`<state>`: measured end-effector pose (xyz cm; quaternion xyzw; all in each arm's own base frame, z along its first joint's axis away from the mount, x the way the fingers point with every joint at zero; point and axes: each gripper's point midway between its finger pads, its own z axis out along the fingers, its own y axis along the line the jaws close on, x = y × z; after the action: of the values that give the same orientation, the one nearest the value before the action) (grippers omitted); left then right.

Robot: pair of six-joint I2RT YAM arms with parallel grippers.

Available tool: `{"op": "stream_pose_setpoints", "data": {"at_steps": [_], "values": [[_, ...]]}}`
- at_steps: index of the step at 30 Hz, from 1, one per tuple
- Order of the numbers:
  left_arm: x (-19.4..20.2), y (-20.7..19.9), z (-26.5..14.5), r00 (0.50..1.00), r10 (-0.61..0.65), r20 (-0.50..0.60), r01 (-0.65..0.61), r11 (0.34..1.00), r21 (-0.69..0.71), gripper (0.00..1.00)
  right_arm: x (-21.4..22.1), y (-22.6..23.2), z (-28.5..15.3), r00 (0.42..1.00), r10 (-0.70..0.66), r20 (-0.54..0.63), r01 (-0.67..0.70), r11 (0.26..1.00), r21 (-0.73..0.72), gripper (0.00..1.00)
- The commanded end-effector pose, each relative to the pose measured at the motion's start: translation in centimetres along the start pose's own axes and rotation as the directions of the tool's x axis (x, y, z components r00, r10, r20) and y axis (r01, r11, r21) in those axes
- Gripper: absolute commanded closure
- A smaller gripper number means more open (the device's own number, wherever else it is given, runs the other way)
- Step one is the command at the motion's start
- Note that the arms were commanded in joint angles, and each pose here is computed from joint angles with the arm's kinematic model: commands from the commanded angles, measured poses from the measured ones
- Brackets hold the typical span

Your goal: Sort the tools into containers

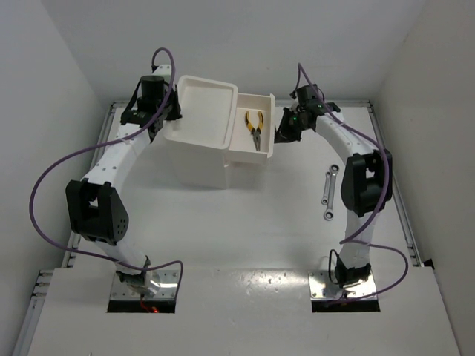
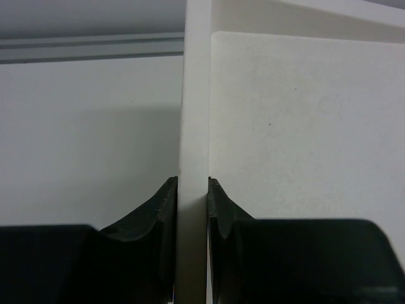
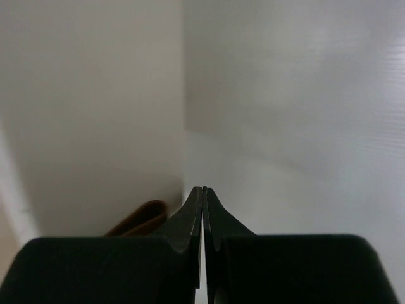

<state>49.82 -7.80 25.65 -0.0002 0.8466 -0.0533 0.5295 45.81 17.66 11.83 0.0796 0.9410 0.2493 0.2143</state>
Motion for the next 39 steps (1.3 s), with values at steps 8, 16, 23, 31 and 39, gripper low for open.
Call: {"op": "stream_pose_setpoints", "data": {"at_steps": [8, 16, 23, 31, 39], "values": [[10.4, -1.1, 1.1, 0.955, -0.062, -0.291, 0.063, 0.998, -0.007, 1.0, -2.0, 10.8, -1.4, 0.988, -0.126, 0.091, 0.151, 0.92, -0.362, 1.0], [10.4, -1.5, 1.1, 0.955, -0.056, -0.292, 0.059, 0.998, 0.001, 1.0, -0.8, 14.5, -0.7, 0.984, -0.159, 0.085, 0.18, 0.88, -0.439, 1.0], [10.6, -2.1, 0.8, 0.954, -0.049, -0.296, 0.057, 0.998, 0.018, 1.0, 0.3, 16.8, 1.0, 0.979, -0.191, 0.069, 0.2, 0.844, -0.498, 1.0], [10.7, -2.8, 0.7, 0.953, -0.043, -0.301, 0.059, 0.997, 0.043, 1.0, -0.3, 18.3, 1.5, 0.97, -0.206, 0.129, 0.243, 0.817, -0.523, 1.0], [10.2, -2.4, 0.7, 0.957, -0.053, -0.286, 0.06, 0.998, 0.015, 0.73, -2.5, 16.7, -0.7, 0.926, -0.271, 0.264, 0.357, 0.854, -0.377, 0.57]]}}
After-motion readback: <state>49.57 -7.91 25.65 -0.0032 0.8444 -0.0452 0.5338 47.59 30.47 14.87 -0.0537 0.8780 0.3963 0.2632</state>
